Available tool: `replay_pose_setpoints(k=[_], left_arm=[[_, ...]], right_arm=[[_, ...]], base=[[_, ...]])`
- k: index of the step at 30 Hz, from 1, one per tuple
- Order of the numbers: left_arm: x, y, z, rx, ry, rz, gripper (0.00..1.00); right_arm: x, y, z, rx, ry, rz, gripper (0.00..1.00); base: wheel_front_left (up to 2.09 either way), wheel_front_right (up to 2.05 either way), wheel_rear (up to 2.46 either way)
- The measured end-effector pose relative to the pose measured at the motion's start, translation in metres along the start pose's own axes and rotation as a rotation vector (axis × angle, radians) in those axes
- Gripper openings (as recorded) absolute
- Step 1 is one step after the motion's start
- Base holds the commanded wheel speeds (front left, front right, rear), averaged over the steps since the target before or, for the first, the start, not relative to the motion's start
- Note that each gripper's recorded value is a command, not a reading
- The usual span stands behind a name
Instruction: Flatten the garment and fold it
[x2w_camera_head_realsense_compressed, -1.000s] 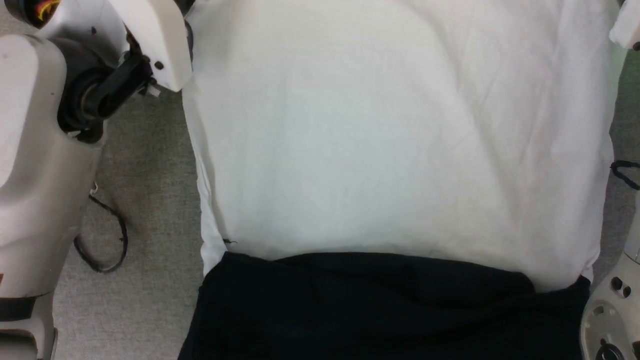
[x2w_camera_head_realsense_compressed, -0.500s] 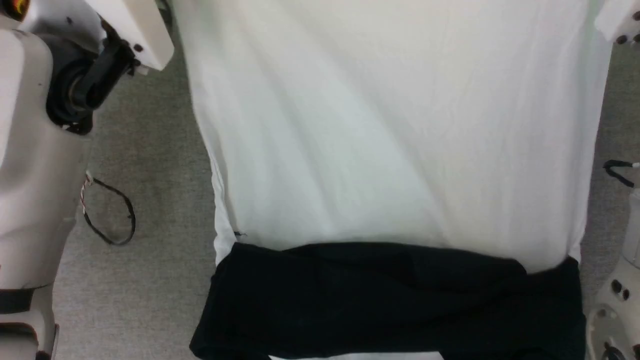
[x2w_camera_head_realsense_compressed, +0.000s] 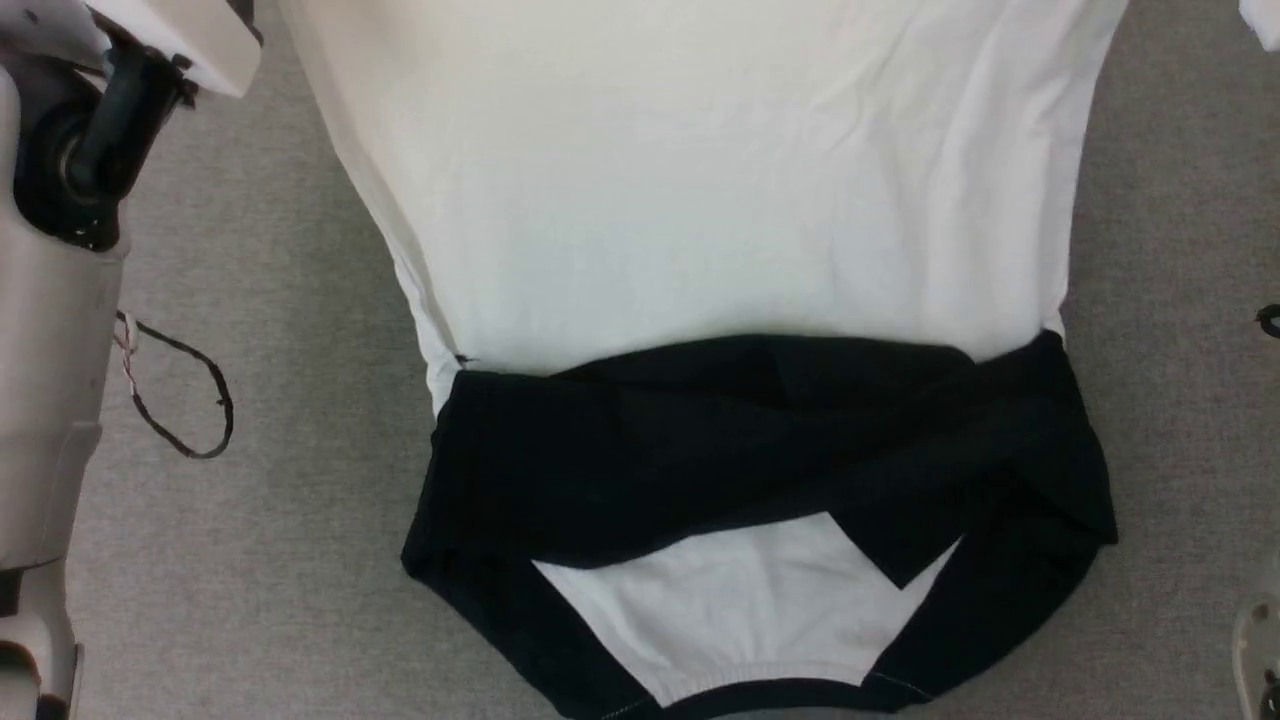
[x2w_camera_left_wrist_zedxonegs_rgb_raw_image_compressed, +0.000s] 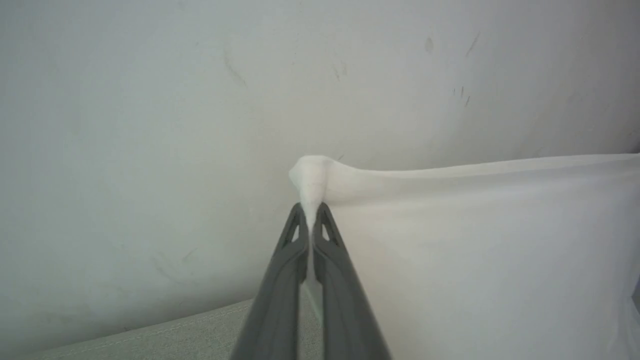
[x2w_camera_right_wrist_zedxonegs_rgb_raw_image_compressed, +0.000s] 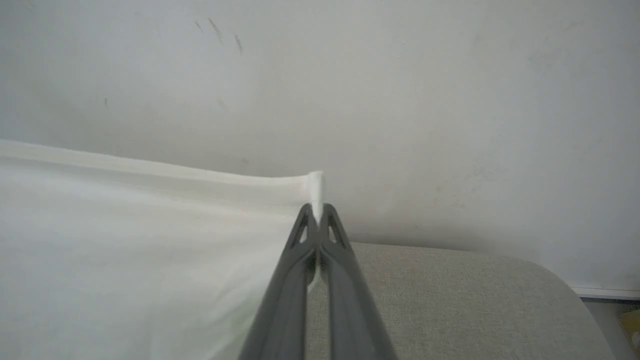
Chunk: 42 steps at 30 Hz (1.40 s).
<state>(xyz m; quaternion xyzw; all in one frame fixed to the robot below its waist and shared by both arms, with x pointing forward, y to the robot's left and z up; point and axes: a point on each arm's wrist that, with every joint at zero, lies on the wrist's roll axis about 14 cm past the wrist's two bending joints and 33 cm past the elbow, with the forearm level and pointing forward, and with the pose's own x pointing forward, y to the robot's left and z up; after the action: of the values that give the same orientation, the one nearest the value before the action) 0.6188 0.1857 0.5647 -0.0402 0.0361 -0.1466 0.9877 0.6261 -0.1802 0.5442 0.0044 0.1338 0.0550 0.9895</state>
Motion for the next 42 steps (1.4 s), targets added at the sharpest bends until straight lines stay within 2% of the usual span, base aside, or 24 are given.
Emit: replay_pose_setpoints(k=[3, 9, 17, 21, 28, 34, 42], left_arm=[[-0.013, -0.004, 0.010, 0.025, -0.037, -0.020, 0.00], [-0.060, -0.024, -0.006, 0.062, -0.035, -0.084, 0.00], [-0.138, -0.052, -0.029, 0.078, -0.025, -0.120, 0.00], [-0.178, -0.069, -0.043, 0.069, 0.011, -0.125, 0.00], [-0.231, -0.093, -0.066, 0.022, 0.093, -0.119, 0.00], [-0.265, -0.106, -0.086, -0.060, 0.157, -0.082, 0.00], [-0.287, -0.119, -0.125, -0.128, 0.237, -0.053, 0.00]], right_arm=[[-0.008, 0.002, 0.005, 0.000, -0.022, 0.016, 0.00], [-0.039, 0.009, -0.009, 0.006, -0.009, 0.059, 0.00], [-0.100, 0.014, -0.037, 0.065, 0.021, 0.098, 0.00], [-0.136, 0.015, -0.061, 0.133, 0.058, 0.096, 0.00], [-0.193, 0.019, -0.106, 0.237, 0.150, 0.073, 0.00], [-0.233, 0.029, -0.149, 0.310, 0.261, 0.067, 0.00], [-0.258, 0.034, -0.186, 0.303, 0.339, 0.042, 0.00]], base=[[0.00, 0.00, 0.00], [0.00, 0.00, 0.00], [0.00, 0.00, 0.00], [0.00, 0.00, 0.00], [0.00, 0.00, 0.00], [0.00, 0.00, 0.00], [0.00, 0.00, 0.00]])
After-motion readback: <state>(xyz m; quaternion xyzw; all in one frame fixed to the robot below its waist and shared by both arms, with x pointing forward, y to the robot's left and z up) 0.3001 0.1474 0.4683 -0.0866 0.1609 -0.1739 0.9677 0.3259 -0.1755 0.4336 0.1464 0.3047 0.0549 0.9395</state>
